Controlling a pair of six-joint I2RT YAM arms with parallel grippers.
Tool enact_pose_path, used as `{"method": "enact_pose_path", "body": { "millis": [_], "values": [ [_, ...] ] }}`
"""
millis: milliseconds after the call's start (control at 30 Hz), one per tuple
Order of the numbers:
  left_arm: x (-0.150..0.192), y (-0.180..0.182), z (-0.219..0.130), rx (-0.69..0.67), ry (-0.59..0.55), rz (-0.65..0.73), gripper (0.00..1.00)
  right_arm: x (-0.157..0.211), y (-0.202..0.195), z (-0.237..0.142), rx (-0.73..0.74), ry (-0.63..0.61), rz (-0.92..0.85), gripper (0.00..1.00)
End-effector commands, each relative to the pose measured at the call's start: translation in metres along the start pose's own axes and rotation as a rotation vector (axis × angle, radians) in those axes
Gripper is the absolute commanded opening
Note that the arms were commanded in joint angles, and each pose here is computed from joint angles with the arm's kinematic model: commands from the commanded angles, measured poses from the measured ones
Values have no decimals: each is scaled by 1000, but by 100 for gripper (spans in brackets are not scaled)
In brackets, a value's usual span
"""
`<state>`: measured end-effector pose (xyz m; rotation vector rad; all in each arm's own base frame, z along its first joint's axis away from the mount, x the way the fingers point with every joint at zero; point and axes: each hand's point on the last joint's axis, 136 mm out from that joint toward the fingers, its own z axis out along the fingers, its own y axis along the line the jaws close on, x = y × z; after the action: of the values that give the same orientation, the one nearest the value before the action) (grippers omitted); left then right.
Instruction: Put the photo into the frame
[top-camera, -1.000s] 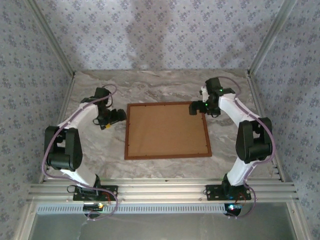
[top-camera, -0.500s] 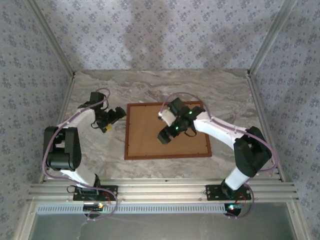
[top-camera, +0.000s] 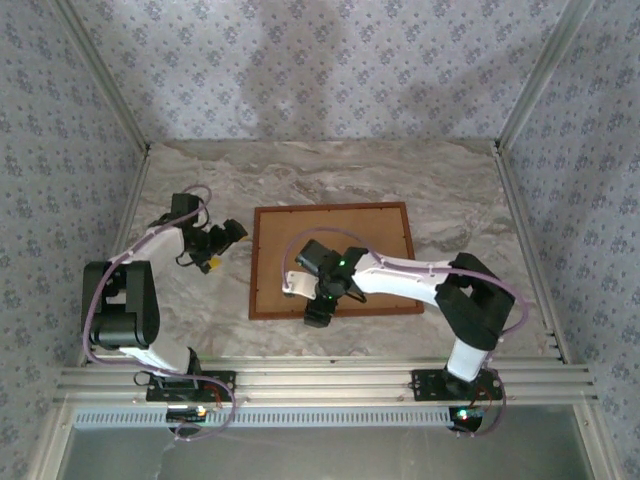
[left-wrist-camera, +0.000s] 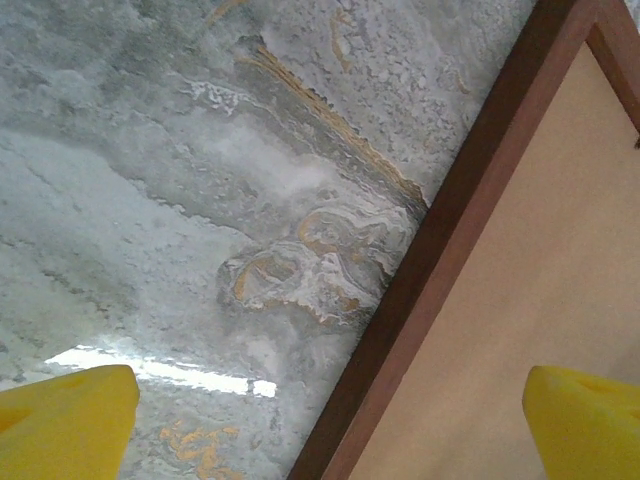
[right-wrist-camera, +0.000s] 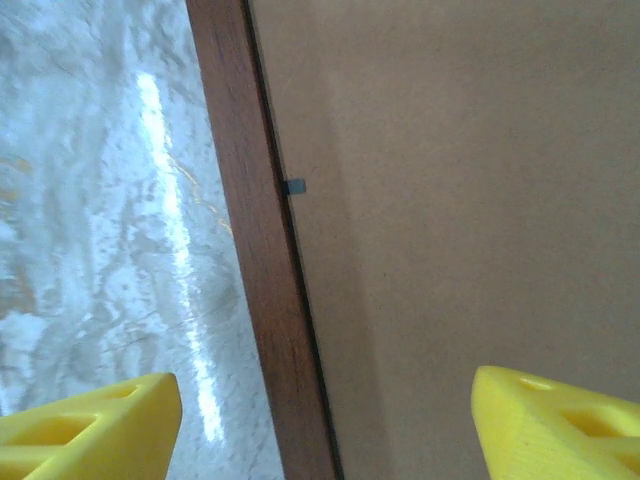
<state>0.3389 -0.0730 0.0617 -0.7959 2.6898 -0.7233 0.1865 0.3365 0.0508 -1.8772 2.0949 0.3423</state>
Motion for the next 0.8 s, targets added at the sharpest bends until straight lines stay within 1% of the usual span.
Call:
{"method": "enact_pose_path", "body": {
  "millis": [0,133,200,300,433,567,767],
  "values": [
    [5,-5,-4,38,12,4,98,5,-6,12,81,27,-124,74],
    [4,-5,-5,39,8,3,98,9,-7,21,124,33,-193,68],
    [5,-4,-3,38,14,-3,98,12,-5,25,134,37,-233,67],
    [6,-5,-1,48,24,-10,99,14,-4,29,143,27,-249,65],
    [6,-7,2,59,33,-18,99,16,-7,36,159,22,-259,60],
    [7,-11,5,81,50,-24,98,18,-7,42,160,34,-271,50],
    [9,-10,6,86,58,-25,99,21,-4,44,138,48,-271,40]
  ]
}}
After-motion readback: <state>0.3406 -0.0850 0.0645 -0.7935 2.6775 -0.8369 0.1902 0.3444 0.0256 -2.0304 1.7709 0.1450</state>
